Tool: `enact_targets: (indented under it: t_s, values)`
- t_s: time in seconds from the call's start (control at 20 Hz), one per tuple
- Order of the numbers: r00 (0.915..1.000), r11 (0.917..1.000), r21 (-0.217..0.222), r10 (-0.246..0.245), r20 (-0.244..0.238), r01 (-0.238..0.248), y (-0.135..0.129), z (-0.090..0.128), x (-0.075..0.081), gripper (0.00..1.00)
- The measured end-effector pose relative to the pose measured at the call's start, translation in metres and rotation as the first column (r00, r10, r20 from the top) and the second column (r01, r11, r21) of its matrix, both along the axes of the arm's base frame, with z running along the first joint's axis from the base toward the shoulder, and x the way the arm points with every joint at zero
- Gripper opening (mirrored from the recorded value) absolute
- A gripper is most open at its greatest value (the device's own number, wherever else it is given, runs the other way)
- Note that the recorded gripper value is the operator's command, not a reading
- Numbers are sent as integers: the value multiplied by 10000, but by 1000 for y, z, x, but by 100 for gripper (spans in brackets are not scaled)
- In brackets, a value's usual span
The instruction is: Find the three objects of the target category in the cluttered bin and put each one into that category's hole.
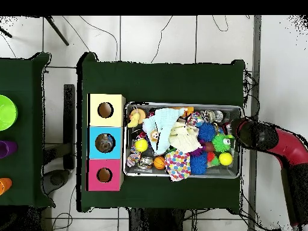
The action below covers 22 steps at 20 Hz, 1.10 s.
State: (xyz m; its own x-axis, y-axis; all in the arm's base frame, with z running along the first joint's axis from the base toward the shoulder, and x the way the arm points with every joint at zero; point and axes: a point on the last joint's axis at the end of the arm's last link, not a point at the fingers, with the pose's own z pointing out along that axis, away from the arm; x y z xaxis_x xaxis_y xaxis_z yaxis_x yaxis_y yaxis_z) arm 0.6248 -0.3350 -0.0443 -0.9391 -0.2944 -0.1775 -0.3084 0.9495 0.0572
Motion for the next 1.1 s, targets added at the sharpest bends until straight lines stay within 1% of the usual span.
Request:
enact_targets:
  t_s: [0.25, 0.7, 0.75, 0.9, 1.1]
  values:
    - [9998, 10000, -59, -28, 207, 29, 0, -1, 2, 100]
    - [9992, 9998, -156, -91, 392, 97, -3, -2, 2, 100]
    - [9991, 9998, -167, -97, 422, 104, -3, -2, 2, 0]
    - [9990, 9999, -74, -85, 432, 89, 3, -2, 4, 0]
    - [9991, 10000, -92, -16, 426, 20, 8, -4, 4, 0]
